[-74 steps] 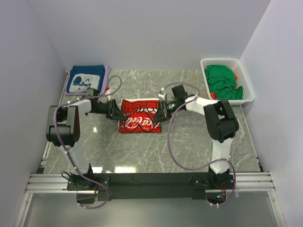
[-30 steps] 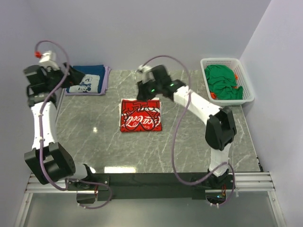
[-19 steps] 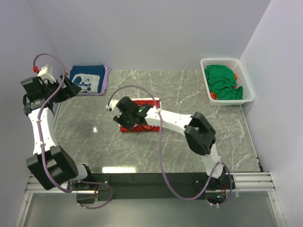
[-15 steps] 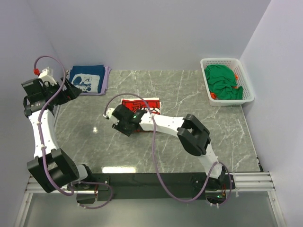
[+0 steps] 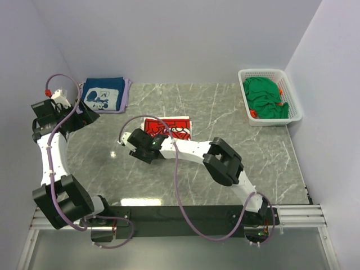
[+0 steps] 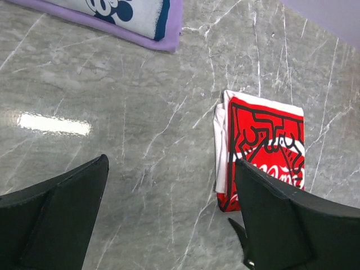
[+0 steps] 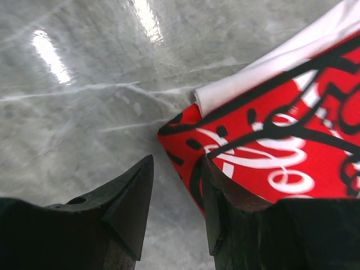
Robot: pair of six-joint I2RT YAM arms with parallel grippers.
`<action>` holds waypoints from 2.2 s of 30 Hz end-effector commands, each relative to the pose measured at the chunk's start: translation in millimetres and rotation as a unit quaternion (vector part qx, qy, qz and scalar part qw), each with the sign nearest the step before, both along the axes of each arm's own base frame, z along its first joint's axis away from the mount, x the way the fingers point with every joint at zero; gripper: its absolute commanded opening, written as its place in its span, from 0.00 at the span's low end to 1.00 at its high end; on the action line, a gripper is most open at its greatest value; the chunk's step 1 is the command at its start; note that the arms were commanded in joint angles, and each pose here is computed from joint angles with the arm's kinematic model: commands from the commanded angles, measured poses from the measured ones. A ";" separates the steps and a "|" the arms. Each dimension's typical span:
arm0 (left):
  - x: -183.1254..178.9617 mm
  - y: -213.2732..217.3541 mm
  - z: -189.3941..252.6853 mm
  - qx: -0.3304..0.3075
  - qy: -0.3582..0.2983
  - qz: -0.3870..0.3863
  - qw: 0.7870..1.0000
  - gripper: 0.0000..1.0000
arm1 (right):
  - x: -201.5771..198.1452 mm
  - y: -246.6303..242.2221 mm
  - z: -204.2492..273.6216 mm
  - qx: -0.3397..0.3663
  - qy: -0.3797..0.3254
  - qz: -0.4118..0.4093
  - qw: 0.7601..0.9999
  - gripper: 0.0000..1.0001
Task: Fold and stack the t-shirts
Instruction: Neatly place the folded tshirt to the corner
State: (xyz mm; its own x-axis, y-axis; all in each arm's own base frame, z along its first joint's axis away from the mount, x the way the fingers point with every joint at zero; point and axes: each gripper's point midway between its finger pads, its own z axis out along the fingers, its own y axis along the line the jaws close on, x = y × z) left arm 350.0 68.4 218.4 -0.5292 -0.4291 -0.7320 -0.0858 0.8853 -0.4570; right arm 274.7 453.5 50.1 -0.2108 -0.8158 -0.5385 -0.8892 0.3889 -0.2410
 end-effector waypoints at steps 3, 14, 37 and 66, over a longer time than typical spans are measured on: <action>2.6 -2.6 0.4 -0.018 -0.010 0.009 1.000 0.99 | 5.2 11.5 -17.3 -0.010 -0.015 0.005 1.000 0.47; -15.5 -31.6 -68.5 -0.113 0.055 0.014 0.992 0.99 | 11.3 1.0 -15.5 -0.001 -0.023 0.001 1.000 0.00; 51.4 -167.5 -135.6 -0.260 0.135 0.003 0.956 1.00 | 50.9 -8.4 72.3 0.179 0.051 -0.019 0.982 0.00; 96.5 -230.7 -166.0 -0.276 0.126 0.012 0.953 0.64 | 87.3 17.3 80.8 0.217 0.031 -0.089 0.972 0.00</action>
